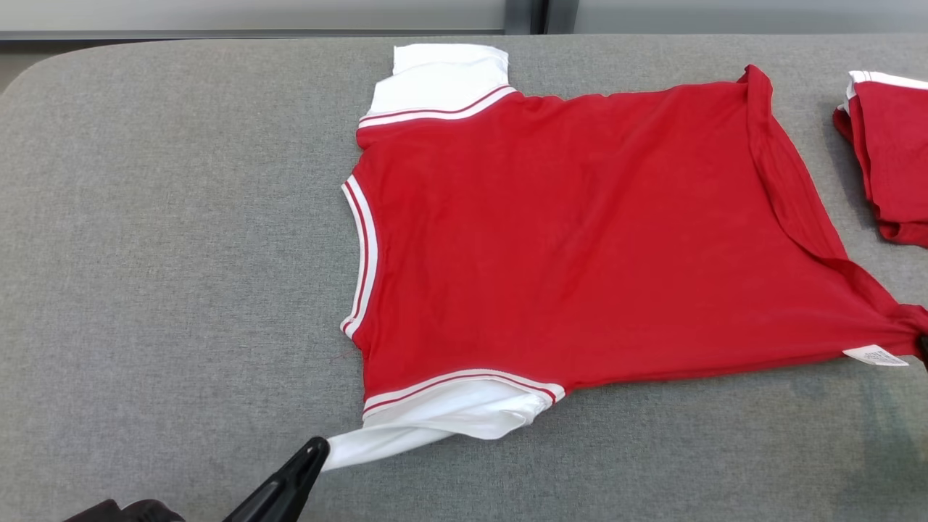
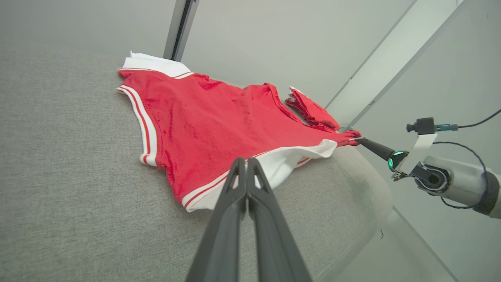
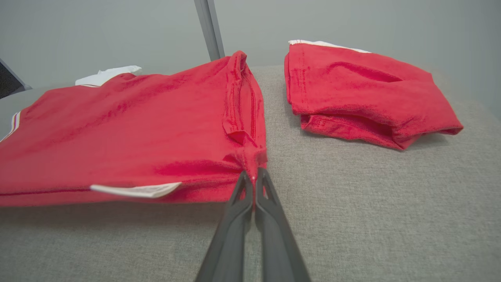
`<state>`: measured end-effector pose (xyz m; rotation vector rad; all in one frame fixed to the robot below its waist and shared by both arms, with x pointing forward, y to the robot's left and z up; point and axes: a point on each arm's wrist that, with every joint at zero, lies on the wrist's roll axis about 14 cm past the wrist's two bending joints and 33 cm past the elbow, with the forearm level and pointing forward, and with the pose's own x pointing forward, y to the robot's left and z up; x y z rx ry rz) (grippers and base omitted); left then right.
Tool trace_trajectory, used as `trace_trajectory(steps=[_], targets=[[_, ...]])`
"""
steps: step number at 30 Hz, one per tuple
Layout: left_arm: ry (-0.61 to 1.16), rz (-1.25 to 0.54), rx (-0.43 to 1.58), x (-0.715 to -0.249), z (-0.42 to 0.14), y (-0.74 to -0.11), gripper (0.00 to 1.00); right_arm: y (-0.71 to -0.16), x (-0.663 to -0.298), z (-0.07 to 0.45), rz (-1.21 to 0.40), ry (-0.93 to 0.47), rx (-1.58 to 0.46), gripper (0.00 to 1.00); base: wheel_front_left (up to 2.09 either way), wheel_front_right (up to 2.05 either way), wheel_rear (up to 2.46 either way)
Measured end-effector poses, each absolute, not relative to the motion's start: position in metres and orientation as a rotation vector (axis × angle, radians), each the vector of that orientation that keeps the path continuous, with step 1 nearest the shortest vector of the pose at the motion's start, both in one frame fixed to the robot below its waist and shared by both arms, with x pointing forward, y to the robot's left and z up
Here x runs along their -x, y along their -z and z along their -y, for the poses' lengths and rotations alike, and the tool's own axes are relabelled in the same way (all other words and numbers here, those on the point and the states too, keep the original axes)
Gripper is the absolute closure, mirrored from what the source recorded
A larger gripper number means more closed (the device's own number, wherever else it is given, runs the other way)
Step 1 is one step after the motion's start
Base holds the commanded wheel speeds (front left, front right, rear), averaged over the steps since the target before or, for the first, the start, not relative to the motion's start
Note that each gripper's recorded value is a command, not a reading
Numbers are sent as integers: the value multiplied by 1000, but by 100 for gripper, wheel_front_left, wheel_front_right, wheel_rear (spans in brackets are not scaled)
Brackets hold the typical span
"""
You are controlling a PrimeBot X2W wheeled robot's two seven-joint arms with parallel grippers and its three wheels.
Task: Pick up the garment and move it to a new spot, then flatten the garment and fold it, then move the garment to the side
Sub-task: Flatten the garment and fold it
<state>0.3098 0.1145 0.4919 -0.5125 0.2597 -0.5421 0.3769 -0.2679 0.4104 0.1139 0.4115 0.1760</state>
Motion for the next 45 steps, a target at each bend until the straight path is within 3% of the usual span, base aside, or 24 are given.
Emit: trace_trajectory(steps=[6, 15, 25, 26, 27, 28, 29, 30, 37, 45], targets=[[534, -246, 502, -327, -113, -493, 100, -414, -382, 256, -433, -187, -114, 100, 0, 0, 0], [532, -164, 436, -395, -108, -494, 100, -412, -436, 230, -431, -197, -142, 100, 0, 0, 0], [467, -113, 364, -446, -126, -483, 100, -400, -485, 241, -429, -138, -83, 100, 0, 0, 0], [465, -114, 367, -449, -125, -480, 100, -396, -488, 239, -438, -137, -82, 90, 0, 0, 0], [463, -116, 370, -451, -124, -478, 99, -393, -490, 237, -443, -139, -85, 68, 0, 0, 0], [459, -118, 381, -453, -123, -476, 67, -389, -492, 235, -449, -139, -90, 0, 0, 0, 0], [456, -120, 390, -455, -121, -473, 47, -386, -495, 231, -450, -143, -94, 0, 0, 0, 0], [460, -129, 384, -456, -119, -470, 0, -386, -498, 229, -438, -143, -102, 0, 0, 0, 0], [410, -108, 399, -452, -124, -470, 0, -399, -494, 234, -341, -109, -157, 0, 0, 0, 0], [244, -339, 551, -375, -115, -419, 0, -401, -445, 260, -323, -28, -170, 0, 0, 0, 0]])
